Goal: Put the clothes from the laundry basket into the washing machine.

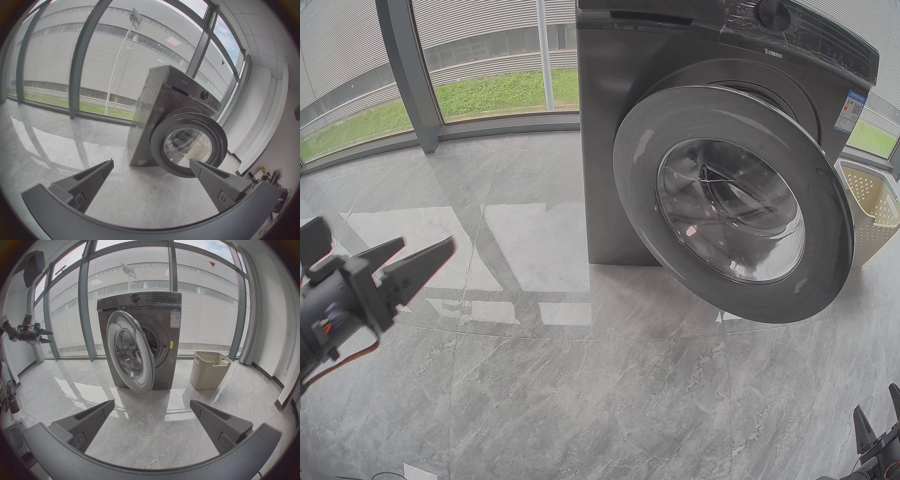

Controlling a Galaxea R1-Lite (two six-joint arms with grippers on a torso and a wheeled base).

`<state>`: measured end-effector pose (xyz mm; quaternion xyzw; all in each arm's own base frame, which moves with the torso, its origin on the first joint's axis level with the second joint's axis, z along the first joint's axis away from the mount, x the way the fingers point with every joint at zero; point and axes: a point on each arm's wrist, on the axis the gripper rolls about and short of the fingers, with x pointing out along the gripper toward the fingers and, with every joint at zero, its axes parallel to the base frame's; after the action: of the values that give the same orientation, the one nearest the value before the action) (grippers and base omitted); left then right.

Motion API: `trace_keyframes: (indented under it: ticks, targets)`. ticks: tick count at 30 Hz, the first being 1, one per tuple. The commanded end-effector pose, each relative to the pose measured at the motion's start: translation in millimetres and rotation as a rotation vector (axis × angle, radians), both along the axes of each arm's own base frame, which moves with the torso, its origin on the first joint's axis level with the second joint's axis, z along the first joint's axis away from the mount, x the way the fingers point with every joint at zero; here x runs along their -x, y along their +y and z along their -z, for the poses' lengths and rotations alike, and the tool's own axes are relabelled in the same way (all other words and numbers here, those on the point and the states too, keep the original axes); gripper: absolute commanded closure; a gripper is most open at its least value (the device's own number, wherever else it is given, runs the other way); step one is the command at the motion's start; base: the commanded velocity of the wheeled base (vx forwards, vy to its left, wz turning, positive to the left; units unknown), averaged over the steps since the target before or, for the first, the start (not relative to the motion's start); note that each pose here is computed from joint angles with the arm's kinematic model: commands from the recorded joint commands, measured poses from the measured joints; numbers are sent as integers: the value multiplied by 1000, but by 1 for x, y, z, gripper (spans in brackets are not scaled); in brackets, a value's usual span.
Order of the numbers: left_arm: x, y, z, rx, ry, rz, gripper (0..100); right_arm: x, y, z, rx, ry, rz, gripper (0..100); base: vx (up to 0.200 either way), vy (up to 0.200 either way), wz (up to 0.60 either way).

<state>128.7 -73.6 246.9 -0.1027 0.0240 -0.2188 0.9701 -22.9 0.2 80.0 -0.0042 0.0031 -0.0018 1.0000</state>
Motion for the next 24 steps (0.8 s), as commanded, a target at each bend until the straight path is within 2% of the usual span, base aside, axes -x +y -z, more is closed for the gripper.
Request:
trace_keyframes:
  ticks: [1,2,5,6,8,11,12,14,15,16,17,18,19,21,24]
  targets:
    - [132,76,104,-43,-155,-339,0,0,0,4,10,-6,-5,0,0,0,0]
    - [141,77,125,-66,-131,-369,0,0,0,4,24,-2,-11,0,0,0,0]
    - [145,76,153,-110,-106,-376,0,0,0,5,30,0,-18,0,0,0,0]
    - [145,76,156,-113,-83,-373,0,0,0,4,30,-2,-18,0,0,0,0]
    - [144,76,156,-113,-79,-374,0,0,0,5,30,-3,-18,0,0,0,0]
    - [144,76,163,-82,1,-420,0,2,0,-2,21,-38,-19,0,0,0,0]
    - [145,76,164,-78,3,-446,0,5,1,-13,17,-83,-20,0,0,0,0]
    - [149,74,165,-72,-38,-498,0,14,0,-42,9,-169,-25,0,0,0,0]
    - [149,74,165,-74,-42,-498,0,14,0,-44,9,-172,-24,0,0,0,0]
    - [150,74,165,-75,-53,-491,0,12,0,-58,12,-154,-30,0,0,0,0]
    - [150,75,165,-84,-53,-505,0,6,1,-63,15,-115,-44,0,0,0,0]
    - [150,75,166,-84,-51,-509,0,5,1,-63,17,-111,-46,0,0,0,0]
    - [150,76,166,-86,-41,-569,0,-9,1,-63,16,-14,-85,0,0,0,0]
    - [151,76,166,-94,-49,-560,0,-22,2,-63,11,74,-127,0,0,0,0]
    - [151,75,167,-131,-61,-519,0,-43,4,-65,4,195,-194,0,0,0,0]
